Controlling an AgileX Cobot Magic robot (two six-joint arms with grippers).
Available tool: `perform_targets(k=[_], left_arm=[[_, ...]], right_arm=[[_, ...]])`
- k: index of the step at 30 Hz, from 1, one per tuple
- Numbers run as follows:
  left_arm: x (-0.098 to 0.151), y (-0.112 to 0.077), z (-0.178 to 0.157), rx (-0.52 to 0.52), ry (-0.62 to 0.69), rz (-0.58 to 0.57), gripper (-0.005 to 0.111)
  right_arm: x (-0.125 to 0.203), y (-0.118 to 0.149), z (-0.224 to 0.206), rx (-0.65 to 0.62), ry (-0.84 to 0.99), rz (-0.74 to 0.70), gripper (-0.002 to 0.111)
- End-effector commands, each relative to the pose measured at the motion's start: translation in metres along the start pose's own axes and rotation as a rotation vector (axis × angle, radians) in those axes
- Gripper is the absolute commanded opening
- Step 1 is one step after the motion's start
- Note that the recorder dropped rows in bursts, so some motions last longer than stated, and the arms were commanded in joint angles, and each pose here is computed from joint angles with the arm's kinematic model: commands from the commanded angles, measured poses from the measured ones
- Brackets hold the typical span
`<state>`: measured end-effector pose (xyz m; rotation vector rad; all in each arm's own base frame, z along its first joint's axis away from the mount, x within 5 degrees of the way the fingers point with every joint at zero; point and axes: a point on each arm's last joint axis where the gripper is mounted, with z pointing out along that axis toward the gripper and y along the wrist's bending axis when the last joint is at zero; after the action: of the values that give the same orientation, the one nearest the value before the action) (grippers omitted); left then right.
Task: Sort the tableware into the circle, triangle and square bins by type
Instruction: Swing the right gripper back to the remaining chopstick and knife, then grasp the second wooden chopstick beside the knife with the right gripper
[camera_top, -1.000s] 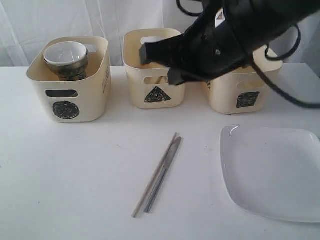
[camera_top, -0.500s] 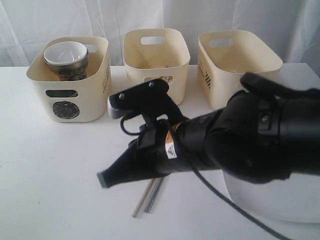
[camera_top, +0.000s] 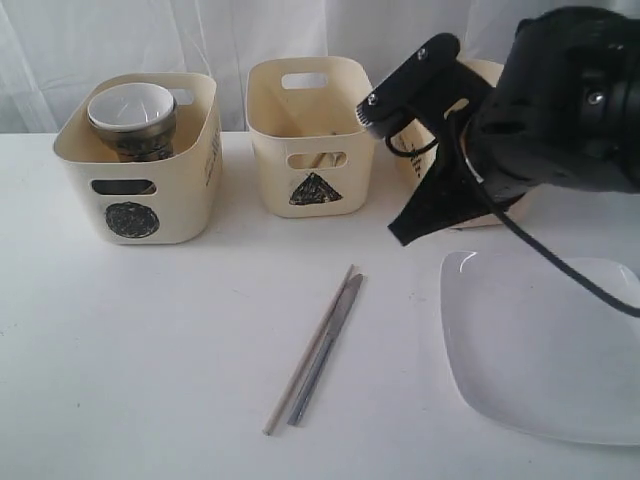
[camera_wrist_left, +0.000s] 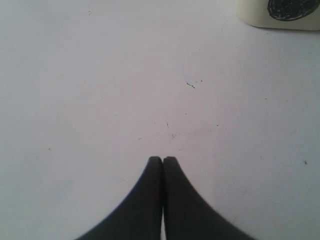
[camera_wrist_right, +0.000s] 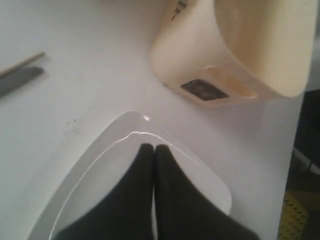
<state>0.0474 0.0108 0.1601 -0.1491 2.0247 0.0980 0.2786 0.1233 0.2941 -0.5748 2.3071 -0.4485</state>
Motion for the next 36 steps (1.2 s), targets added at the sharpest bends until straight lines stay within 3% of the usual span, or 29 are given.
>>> perform_targets(k=[1,5,7,9,13,17,19,25,36], left_arm=[[0.004,0.0,0.001,0.004,0.03,-0.004,0.0],[0.004,0.0,0.001,0.004,0.03,-0.004,0.0],[0.004,0.0,0.001,0.004,0.03,-0.004,0.0],[0.004,0.0,0.001,0.004,0.03,-0.004,0.0],[0.004,0.0,0.001,0.004,0.03,-0.004,0.0],[0.004,0.0,0.001,0.004,0.03,-0.004,0.0],[0.004,0.0,0.001,0.004,0.03,-0.004,0.0],[0.004,0.0,0.001,0.004,0.03,-0.004,0.0],[0.004,0.0,0.001,0.004,0.03,-0.004,0.0]], right_arm=[[-0.007,0.004,-0.021,-0.177,-0.087,0.211,0.0],[-0.011,0.027,-0.023,-0.434,-0.04,0.48,0.0],[-0.014,0.037,-0.018,-0.505,-0.021,0.534,0.001],[-0.014,0.049,-0.008,-0.557,0.003,0.481,0.006],[-0.003,0.074,0.02,-0.612,0.132,0.322,0.029],[0.008,0.096,0.047,-0.627,0.297,0.318,0.053],[0.006,0.103,0.055,-0.649,0.328,0.353,0.059],[-0.006,0.12,0.077,-0.675,0.408,0.417,0.059],[-0.01,0.131,0.112,-0.563,0.514,0.374,0.059]])
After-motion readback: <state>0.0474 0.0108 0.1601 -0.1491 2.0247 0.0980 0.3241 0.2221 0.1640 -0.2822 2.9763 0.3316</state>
